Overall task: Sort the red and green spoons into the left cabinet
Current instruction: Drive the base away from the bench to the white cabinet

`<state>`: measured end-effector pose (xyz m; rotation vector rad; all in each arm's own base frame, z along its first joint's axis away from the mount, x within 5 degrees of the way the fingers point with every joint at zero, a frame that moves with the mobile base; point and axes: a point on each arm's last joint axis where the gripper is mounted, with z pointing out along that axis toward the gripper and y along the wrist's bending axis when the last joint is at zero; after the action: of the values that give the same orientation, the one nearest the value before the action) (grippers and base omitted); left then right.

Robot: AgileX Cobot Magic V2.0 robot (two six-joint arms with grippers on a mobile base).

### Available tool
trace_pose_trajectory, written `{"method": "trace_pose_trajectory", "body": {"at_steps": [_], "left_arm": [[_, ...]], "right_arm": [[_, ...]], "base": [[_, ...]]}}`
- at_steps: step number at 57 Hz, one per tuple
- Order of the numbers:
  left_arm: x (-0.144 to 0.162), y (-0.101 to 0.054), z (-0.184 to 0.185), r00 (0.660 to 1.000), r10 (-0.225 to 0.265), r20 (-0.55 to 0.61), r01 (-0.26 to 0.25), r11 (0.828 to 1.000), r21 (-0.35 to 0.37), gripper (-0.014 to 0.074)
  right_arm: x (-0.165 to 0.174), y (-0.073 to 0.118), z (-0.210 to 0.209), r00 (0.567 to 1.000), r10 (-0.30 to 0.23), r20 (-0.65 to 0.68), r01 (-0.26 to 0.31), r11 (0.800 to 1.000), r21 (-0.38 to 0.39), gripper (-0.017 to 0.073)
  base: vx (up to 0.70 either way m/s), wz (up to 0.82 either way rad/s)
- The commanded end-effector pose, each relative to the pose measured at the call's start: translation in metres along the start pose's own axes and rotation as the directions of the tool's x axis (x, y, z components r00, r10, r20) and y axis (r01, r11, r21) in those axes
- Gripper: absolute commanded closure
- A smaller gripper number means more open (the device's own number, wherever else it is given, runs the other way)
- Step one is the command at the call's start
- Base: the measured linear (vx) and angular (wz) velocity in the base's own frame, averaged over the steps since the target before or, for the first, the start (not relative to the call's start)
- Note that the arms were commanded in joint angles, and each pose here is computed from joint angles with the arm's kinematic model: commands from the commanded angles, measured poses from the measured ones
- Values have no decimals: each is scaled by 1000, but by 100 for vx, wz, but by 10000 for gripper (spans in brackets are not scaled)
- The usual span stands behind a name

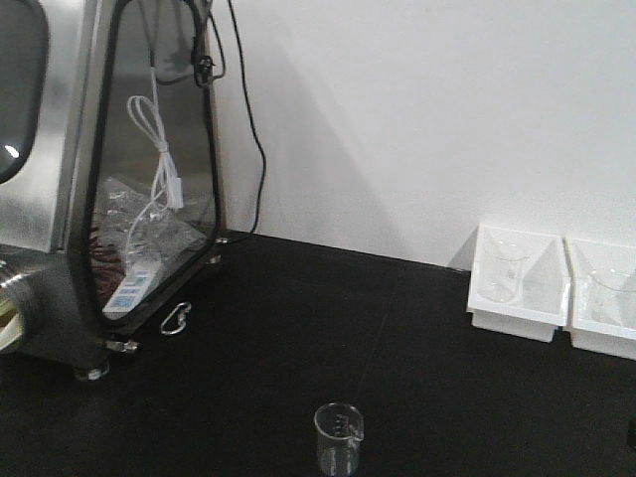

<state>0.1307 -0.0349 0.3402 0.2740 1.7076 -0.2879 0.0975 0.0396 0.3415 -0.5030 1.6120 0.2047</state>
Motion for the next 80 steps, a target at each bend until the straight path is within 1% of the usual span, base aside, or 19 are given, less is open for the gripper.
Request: {"method": "trace_pose_trajectory", "body": {"at_steps": [1,47,80], "left_arm": [[-13,3,-2,998,-24,65,26,999,-36,594],[-13,3,-2,998,-24,65,26,999,-36,594],[-13,3,-2,998,-24,65,26,999,-35,594]], "right_arm": [[-11,-5,-2,998,21,52,-23,999,41,562],[-11,-5,-2,998,21,52,-23,999,41,562],[-11,-5,-2,998,21,52,-23,999,41,562]], "base": [[-11,42],[-11,47],[1,74]]}}
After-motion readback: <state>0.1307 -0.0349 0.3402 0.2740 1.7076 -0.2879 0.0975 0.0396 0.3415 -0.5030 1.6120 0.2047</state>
